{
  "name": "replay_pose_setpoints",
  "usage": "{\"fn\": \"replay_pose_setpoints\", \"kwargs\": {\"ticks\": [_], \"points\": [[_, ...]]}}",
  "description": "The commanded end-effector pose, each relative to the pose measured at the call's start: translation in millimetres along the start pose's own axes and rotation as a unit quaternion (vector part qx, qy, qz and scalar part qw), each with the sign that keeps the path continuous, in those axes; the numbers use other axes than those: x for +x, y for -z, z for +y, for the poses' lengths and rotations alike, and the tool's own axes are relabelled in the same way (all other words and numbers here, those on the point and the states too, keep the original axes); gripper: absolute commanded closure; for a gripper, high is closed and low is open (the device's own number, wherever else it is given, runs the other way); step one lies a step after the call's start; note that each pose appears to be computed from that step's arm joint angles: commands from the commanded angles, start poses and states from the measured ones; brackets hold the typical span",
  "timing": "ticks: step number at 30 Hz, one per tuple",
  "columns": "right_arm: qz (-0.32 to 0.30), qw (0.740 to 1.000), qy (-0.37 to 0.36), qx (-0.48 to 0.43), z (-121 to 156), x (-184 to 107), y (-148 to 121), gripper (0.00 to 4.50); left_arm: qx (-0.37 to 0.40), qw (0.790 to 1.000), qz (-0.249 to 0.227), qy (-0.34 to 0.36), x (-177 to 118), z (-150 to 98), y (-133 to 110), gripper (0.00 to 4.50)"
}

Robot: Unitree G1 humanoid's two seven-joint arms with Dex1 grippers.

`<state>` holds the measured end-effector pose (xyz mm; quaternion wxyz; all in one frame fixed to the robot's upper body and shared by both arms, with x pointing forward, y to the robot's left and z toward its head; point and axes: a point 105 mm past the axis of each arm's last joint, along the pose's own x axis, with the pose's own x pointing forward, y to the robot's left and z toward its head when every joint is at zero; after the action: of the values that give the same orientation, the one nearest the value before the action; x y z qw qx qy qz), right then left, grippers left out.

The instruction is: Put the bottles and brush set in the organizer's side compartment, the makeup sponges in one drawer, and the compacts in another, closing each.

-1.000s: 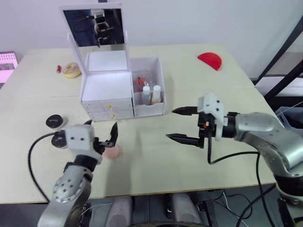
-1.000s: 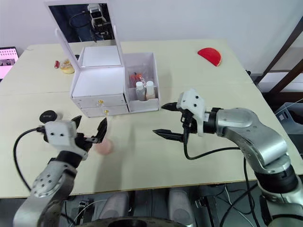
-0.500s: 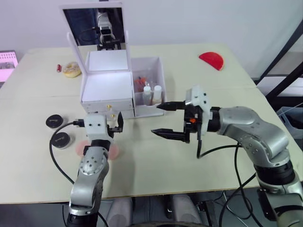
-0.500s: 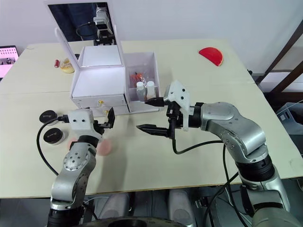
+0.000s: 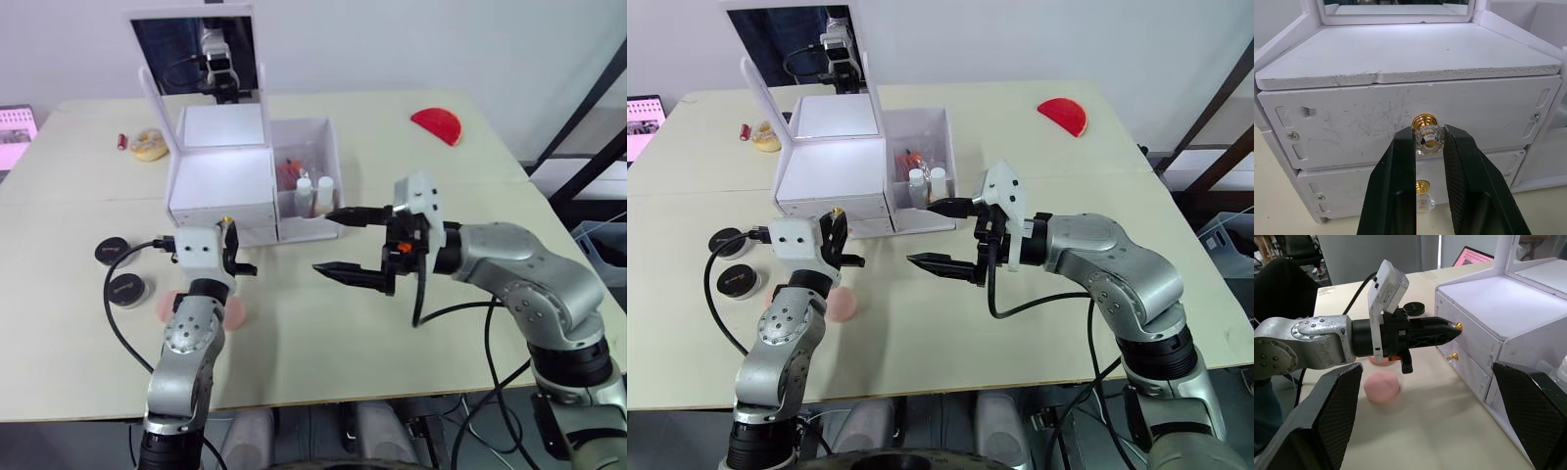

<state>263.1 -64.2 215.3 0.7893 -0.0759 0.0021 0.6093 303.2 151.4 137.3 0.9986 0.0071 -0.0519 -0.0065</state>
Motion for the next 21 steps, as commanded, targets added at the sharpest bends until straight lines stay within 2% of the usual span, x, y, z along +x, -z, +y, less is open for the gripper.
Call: {"fn": "replay_pose_setpoints", "kwargs": {"ticks": [1, 7, 12, 17, 21], "points": [[-0.036, 0.999, -0.002, -0.015, 1.0, -5.1, -18.3, 0.0, 0.0, 1.0, -0.03, 0.005, 1.6, -2.3, -15.1, 4.24], [-0.043, 0.999, -0.004, -0.02, -1.1, -7.8, -18.3, 0.0, -0.001, 1.0, -0.027, 0.01, -1.2, -4.0, -13.7, 4.24], [-0.068, 0.998, -0.009, -0.017, -2.7, -12.9, -19.6, 0.0, 0.036, 0.998, -0.024, 0.048, -23.1, -9.8, -9.4, 4.24], [-0.07, 0.997, -0.009, -0.024, -8.2, -18.3, -15.2, 0.0, 0.036, 0.995, -0.019, 0.089, -50.2, -16.7, -3.4, 4.24], [-0.071, 0.997, -0.013, -0.026, -10.2, -19.7, -14.8, 0.0, 0.03, 0.995, -0.015, 0.091, -66.4, -15.9, -0.4, 4.24]]}}
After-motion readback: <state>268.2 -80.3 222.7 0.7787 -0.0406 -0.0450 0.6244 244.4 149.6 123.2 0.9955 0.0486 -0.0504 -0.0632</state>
